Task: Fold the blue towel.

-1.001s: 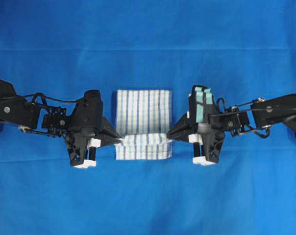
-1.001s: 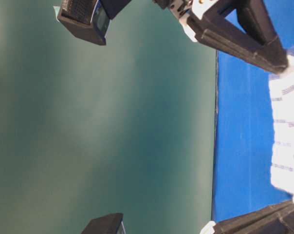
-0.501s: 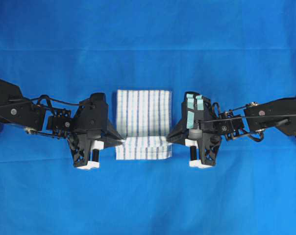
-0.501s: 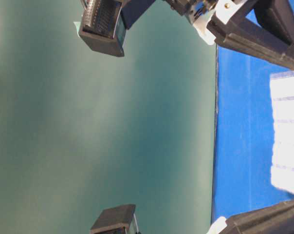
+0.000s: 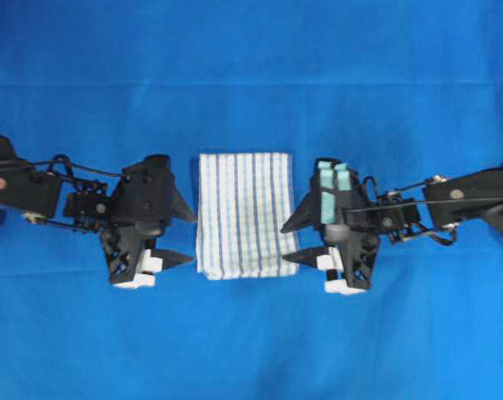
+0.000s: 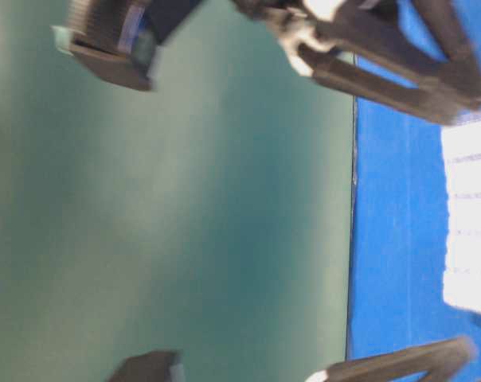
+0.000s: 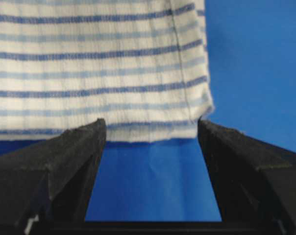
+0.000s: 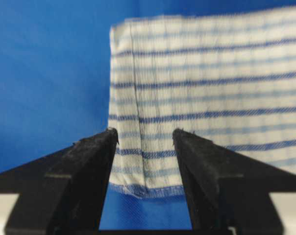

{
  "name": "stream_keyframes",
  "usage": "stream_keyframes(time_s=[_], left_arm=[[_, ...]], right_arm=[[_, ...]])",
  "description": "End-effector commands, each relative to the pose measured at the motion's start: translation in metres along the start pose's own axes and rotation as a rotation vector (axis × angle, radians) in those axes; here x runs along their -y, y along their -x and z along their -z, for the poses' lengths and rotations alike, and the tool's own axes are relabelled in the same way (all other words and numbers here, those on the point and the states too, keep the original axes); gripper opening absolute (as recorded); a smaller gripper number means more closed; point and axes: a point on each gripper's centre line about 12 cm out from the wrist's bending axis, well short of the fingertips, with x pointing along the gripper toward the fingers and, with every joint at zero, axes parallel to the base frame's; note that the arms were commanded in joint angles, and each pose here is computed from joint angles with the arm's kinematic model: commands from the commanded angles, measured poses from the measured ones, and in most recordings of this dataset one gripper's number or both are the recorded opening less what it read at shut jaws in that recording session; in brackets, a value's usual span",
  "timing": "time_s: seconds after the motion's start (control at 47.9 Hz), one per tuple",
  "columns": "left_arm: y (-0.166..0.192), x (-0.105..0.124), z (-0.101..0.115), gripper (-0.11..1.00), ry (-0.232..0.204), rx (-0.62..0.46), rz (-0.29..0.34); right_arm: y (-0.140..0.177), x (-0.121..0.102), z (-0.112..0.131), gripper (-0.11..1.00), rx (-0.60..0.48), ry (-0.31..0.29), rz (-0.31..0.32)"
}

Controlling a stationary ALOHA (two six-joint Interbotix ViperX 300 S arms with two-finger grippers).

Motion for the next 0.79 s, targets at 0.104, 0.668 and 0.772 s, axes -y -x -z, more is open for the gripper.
stream_keyframes(time_s=[0.104, 0.668, 0.772], left_arm=[[0.045, 0.007, -0.031, 0.67, -0.032, 0.142, 0.025], [0.180, -0.006, -0.033, 0.67, -0.141, 0.541, -0.006], [0.191, -0.013, -0.018, 0.67, -0.139, 0.562, -0.033]], right_arm=[[0.047, -0.002, -0.039, 0.56, 0.102, 0.024, 0.012], [0.174, 0.019, -0.037, 0.56, 0.306, 0.082, 0.107], [0.189, 0.020, -0.027, 0.56, 0.343, 0.083, 0.107]])
